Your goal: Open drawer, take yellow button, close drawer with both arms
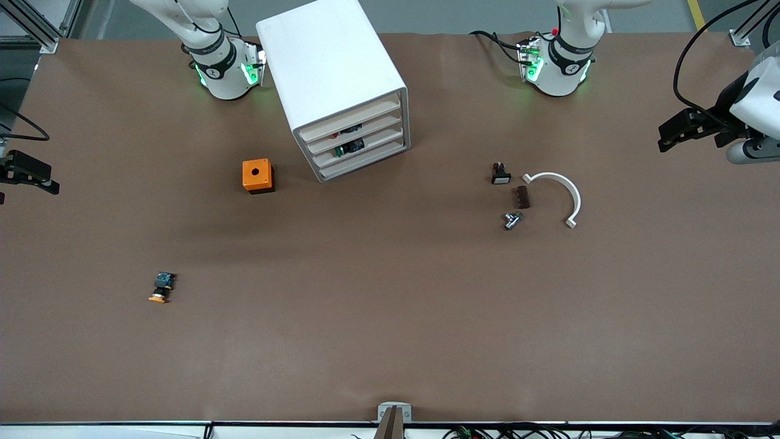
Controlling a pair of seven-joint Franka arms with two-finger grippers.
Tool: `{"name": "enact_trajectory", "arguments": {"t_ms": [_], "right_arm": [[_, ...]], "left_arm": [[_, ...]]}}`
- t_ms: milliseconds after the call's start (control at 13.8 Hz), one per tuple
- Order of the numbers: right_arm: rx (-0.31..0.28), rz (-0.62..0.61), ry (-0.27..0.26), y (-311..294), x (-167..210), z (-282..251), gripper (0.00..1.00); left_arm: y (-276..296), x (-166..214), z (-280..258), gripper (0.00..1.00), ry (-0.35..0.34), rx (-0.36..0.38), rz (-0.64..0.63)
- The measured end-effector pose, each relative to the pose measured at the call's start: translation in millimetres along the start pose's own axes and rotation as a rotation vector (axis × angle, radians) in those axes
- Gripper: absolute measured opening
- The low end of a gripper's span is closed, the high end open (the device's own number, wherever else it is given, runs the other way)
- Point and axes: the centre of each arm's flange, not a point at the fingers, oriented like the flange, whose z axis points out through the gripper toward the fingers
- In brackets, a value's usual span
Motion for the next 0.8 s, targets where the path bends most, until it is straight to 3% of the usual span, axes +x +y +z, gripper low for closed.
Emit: {"name": "enact_trajectory", "arguments": {"t_ms": [436, 800], "right_arm": [[0.004, 0.158, -0.011, -45, 1, -16, 1.00], [0.013, 0.198, 0.004, -71, -9, -33, 1.00]], "left_arm": [[1, 2, -1, 1.00, 0.008, -0.001, 0.009], [1, 9, 2, 1.00, 0.003, -0.003, 0.009]]}}
